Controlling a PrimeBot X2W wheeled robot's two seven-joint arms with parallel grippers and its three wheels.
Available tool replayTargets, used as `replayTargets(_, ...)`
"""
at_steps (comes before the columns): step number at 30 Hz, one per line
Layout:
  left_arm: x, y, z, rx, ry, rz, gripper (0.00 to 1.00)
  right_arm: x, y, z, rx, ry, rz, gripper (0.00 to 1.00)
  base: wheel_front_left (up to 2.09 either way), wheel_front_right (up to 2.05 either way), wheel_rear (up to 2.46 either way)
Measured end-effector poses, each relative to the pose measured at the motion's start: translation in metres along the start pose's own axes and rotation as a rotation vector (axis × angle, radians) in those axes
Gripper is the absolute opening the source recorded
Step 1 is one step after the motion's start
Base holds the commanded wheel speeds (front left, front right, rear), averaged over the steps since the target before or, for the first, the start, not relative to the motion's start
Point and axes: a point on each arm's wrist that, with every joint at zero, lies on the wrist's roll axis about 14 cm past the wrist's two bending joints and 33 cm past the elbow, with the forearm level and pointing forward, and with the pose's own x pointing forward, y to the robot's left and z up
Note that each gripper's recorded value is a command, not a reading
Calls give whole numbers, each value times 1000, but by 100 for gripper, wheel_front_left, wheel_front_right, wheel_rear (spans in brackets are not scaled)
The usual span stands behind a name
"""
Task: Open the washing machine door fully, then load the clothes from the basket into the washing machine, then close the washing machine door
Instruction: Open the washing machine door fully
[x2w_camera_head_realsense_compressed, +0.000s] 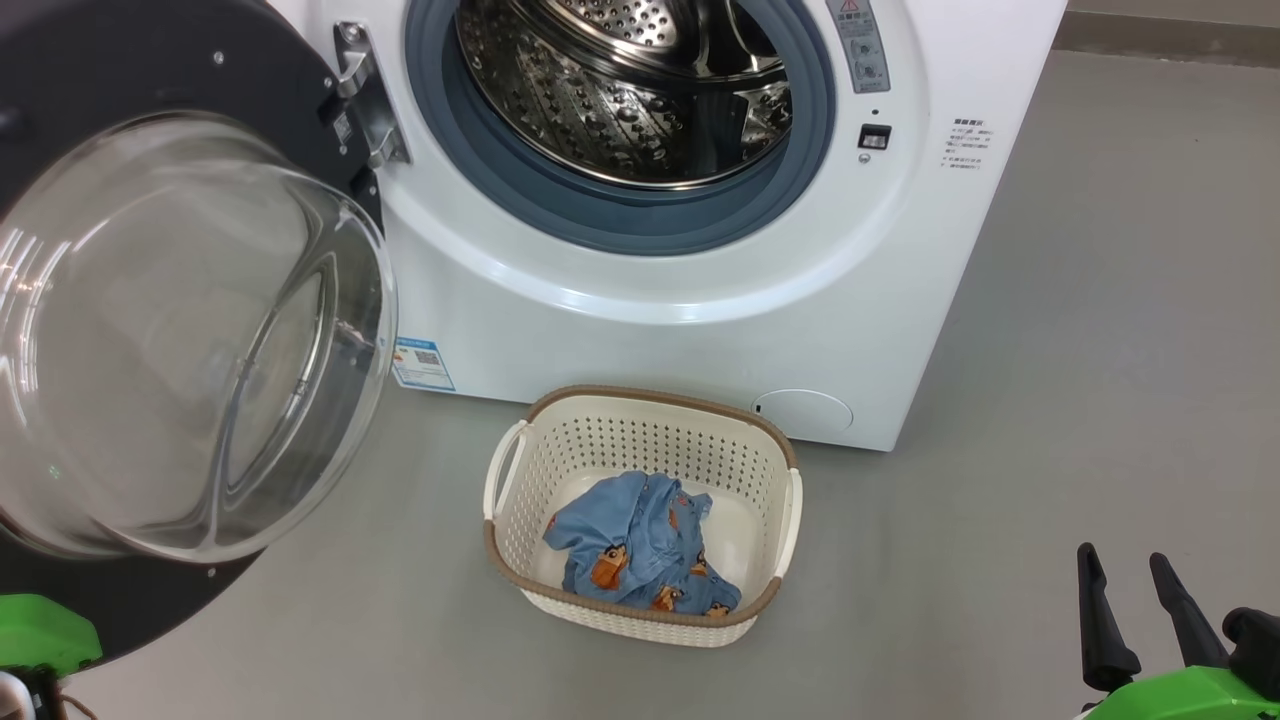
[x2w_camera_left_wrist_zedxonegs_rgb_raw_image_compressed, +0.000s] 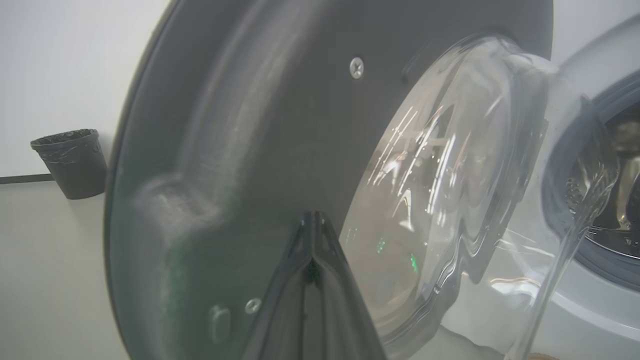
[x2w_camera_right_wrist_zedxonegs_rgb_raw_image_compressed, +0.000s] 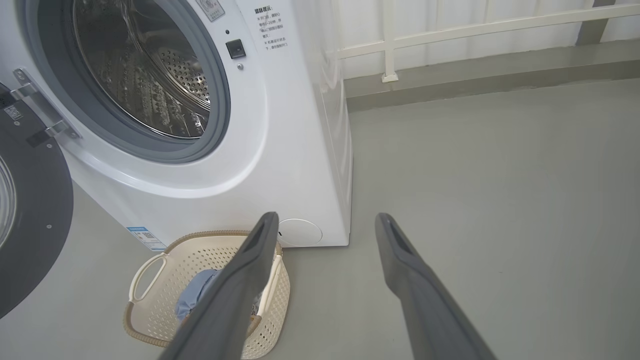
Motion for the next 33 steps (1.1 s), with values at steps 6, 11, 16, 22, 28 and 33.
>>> replayTargets(6,-5,-5,10,-8,-45,-13,0,0,0,0,0,-1,1,100,0,0,0)
replayTargets(11,-24,-17,11,-31,-68,-49,0,1,2,1,-1,-3,7,100,0,0,0)
replayTargets(16,-45,-37,11,-38,-86,-119,0,1,4,3,-3,-8,10,100,0,0,0)
replayTargets(22,-71,-82,3,-65,-66,-277,0,-2,5,5,-4,-14,13,100,0,0,0)
replayTargets(28,-97,-134,-10,-81,-25,-448,15,-8,-1,11,-17,-36,-3,100,0,0,0)
replayTargets(33,-114,-167,-23,-92,26,-549,100,-16,-6,18,-40,-55,-21,100,0,0,0)
